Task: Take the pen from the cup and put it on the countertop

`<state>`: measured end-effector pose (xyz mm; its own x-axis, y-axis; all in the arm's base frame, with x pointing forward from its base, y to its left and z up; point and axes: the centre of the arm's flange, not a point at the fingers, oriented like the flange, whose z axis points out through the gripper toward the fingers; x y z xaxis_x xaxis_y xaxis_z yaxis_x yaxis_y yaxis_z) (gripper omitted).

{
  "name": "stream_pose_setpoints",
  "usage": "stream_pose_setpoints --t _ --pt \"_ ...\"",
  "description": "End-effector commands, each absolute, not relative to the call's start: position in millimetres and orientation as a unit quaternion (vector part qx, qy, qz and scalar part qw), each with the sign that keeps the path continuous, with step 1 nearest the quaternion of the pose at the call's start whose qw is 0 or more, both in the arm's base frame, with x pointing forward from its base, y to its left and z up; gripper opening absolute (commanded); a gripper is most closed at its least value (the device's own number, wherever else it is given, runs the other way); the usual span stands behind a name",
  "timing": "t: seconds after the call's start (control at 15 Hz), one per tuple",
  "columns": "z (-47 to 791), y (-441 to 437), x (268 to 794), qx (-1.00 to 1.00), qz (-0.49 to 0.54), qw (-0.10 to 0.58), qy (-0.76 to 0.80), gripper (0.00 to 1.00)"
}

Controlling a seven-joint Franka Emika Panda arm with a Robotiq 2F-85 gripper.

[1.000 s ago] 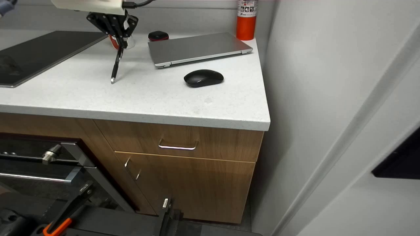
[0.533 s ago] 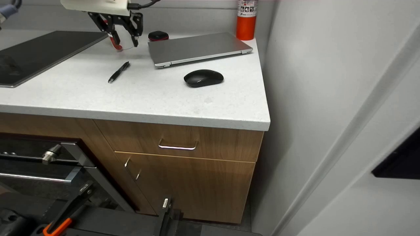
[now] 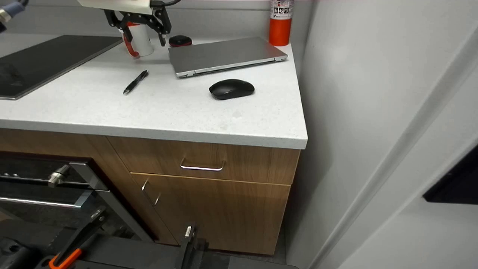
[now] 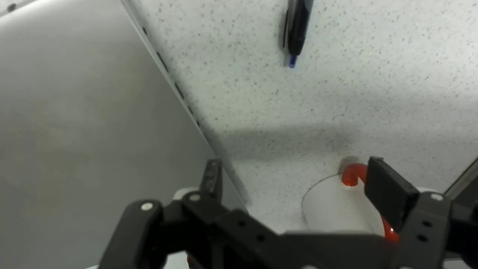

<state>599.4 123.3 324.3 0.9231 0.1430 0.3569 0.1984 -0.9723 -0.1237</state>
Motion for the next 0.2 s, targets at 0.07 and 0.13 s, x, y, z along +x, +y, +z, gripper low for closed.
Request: stream_pose_setpoints --t 0.07,0.13 --pt "323.7 123.5 600.2 -0.977 -0.175 0.079 -0.087 1.00" --pt "323.4 123.5 600.4 -0.977 -0.175 0.080 -0.087 1.00"
